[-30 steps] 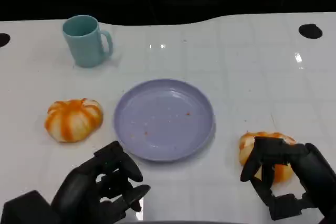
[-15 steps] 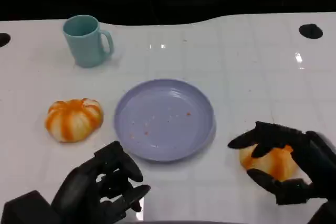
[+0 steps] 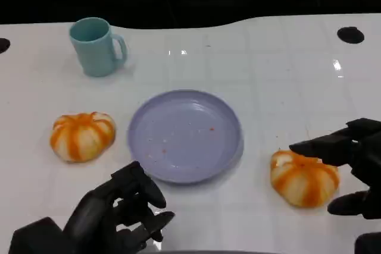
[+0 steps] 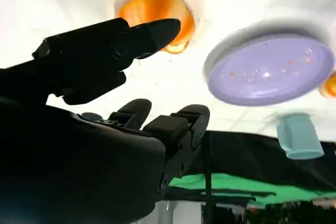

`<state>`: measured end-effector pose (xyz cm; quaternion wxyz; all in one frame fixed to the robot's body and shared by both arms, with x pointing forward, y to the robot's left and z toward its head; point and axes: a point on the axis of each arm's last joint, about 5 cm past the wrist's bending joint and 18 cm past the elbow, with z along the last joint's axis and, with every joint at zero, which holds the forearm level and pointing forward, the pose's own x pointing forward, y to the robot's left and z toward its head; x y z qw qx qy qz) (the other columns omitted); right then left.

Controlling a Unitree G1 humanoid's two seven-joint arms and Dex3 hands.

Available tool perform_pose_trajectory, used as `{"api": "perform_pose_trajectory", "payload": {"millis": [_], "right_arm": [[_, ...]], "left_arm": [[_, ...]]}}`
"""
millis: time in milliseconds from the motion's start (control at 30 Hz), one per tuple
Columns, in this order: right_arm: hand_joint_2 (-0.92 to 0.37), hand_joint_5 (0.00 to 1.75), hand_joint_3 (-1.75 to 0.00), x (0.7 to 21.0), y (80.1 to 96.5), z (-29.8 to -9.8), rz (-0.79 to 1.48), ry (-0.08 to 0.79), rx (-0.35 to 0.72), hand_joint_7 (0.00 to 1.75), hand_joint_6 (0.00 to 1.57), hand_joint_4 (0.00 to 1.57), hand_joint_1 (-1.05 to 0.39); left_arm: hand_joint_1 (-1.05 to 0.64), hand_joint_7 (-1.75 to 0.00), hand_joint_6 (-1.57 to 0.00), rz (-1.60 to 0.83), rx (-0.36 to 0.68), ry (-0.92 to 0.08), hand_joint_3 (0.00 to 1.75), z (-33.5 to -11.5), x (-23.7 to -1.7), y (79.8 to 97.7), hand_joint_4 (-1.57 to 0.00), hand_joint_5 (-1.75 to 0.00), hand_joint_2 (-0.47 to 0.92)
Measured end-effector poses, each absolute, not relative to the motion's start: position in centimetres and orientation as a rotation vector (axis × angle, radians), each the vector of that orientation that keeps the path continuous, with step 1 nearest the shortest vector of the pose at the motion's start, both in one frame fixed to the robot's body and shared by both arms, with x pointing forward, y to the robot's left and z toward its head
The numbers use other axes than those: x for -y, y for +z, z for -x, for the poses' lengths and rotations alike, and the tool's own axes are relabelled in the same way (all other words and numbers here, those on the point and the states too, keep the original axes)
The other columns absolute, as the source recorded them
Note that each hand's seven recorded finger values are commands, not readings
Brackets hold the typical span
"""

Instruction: Grasp the bread from the table and place it into the plate.

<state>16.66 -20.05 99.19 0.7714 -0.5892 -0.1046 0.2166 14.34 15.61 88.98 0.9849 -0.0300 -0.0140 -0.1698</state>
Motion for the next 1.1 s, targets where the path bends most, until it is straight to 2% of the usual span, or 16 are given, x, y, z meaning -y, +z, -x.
{"api": "perform_pose_trajectory", "payload": {"millis": [200, 467, 767, 1100], "right_arm": [[-0.79, 0.26, 0.00, 19.4, 98.6, -17.1, 1.361, 0.487, 0.203, 0.02, 0.44, 0.32, -0.45], [-0.79, 0.22, 0.00, 18.8, 96.6, -18.4, 1.434, 0.488, 0.186, 0.02, 0.47, 0.38, -0.44], [-0.83, 0.15, -0.01, 17.9, 94.2, -20.2, 1.468, 0.495, 0.149, 0.00, 0.45, 0.35, -0.41], [-0.88, 0.10, -0.01, 17.0, 92.0, -22.3, 1.482, 0.507, 0.103, 0.00, 0.46, 0.38, -0.43]], "left_arm": [[-0.51, -1.74, -0.42, 0.068, 0.029, -0.345, 0.23, -14.3, -15.4, 89.0, -0.66, -1.75, 0.92], [-0.52, -1.73, -0.42, 0.070, 0.031, -0.347, 0.23, -14.3, -15.3, 89.0, -0.66, -1.75, 0.92], [-0.51, -1.72, -0.42, 0.075, 0.032, -0.349, 0.22, -14.3, -15.2, 89.1, -0.64, -1.75, 0.92], [-0.49, -1.72, -0.41, 0.077, 0.031, -0.350, 0.24, -14.3, -15.2, 89.2, -0.63, -1.75, 0.92]]}}
